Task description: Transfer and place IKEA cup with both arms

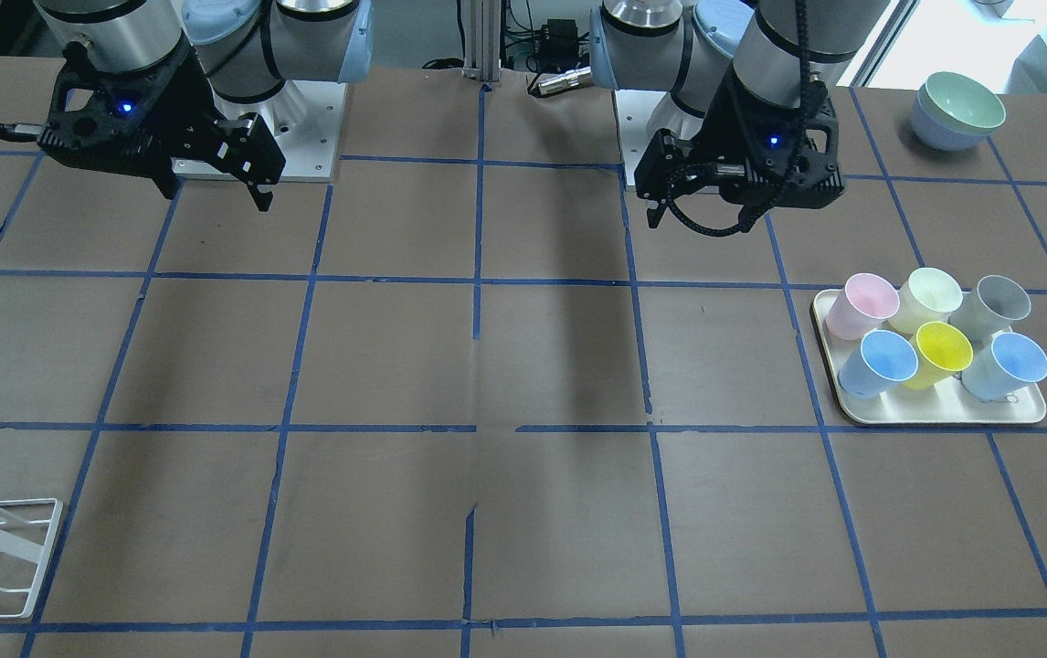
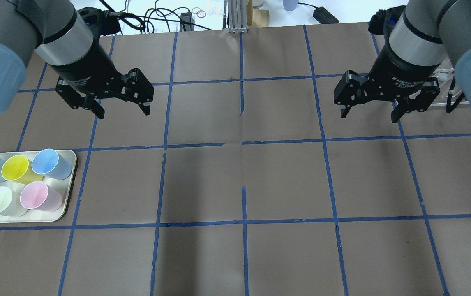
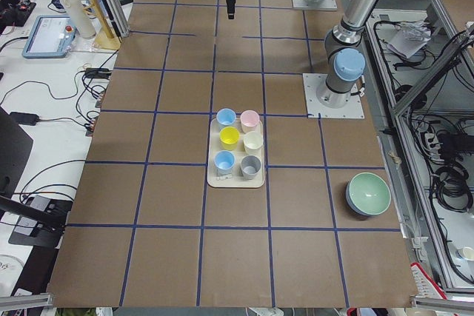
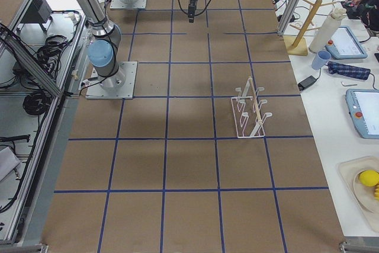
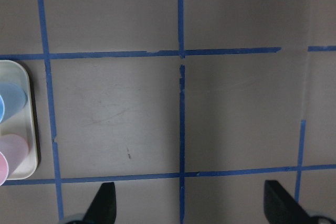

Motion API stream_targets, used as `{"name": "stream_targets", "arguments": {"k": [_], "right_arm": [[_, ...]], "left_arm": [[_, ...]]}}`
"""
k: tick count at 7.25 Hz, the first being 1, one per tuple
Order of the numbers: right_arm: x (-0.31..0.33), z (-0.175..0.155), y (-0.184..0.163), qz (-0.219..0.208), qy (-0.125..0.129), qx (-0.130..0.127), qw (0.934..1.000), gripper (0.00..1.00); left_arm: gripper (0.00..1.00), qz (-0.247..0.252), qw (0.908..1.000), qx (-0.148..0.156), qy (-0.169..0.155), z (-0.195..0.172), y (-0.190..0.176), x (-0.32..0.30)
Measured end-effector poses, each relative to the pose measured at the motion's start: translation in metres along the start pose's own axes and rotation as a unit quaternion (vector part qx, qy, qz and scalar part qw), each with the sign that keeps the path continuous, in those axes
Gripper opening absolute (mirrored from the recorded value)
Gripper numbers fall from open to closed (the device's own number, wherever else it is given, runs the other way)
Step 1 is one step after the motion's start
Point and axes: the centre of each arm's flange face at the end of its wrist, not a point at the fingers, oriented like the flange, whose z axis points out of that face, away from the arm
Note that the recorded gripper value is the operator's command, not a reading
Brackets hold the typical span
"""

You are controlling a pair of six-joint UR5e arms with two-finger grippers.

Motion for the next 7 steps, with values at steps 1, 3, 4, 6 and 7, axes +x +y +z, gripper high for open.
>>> {"name": "stream_targets", "arguments": {"k": [1, 3, 4, 6, 7], "right_arm": [[0.0005, 0.0, 0.0002, 0.002, 0.0, -0.001, 1.0, 1.0], [-0.0006, -0.0021, 0.002, 0.001, -0.004, 0.0, 1.0, 1.0], [-0.001, -0.0028, 0.0024, 0.0, -0.006, 0.0, 1.0, 1.0], [-0.0011, -0.0036, 0.0025, 0.0, -0.007, 0.001, 1.0, 1.0], [-0.001, -0.0037, 0.0025, 0.0, -0.007, 0.001, 1.0, 1.0]], "left_arm": [[1.0, 0.003, 1.0, 0.001, 0.0, -0.0021, -0.0012, 0.0083], [1.0, 0.008, 0.9999, 0.007, 0.0, -0.0056, -0.0045, 0.013], [1.0, 0.01, 0.9999, 0.008, 0.001, -0.0066, -0.0048, 0.0133], [1.0, 0.018, 0.9998, 0.01, 0.001, -0.0075, -0.0041, 0.0135], [1.0, 0.02, 0.9998, 0.01, 0.001, -0.0075, -0.0041, 0.0135]]}}
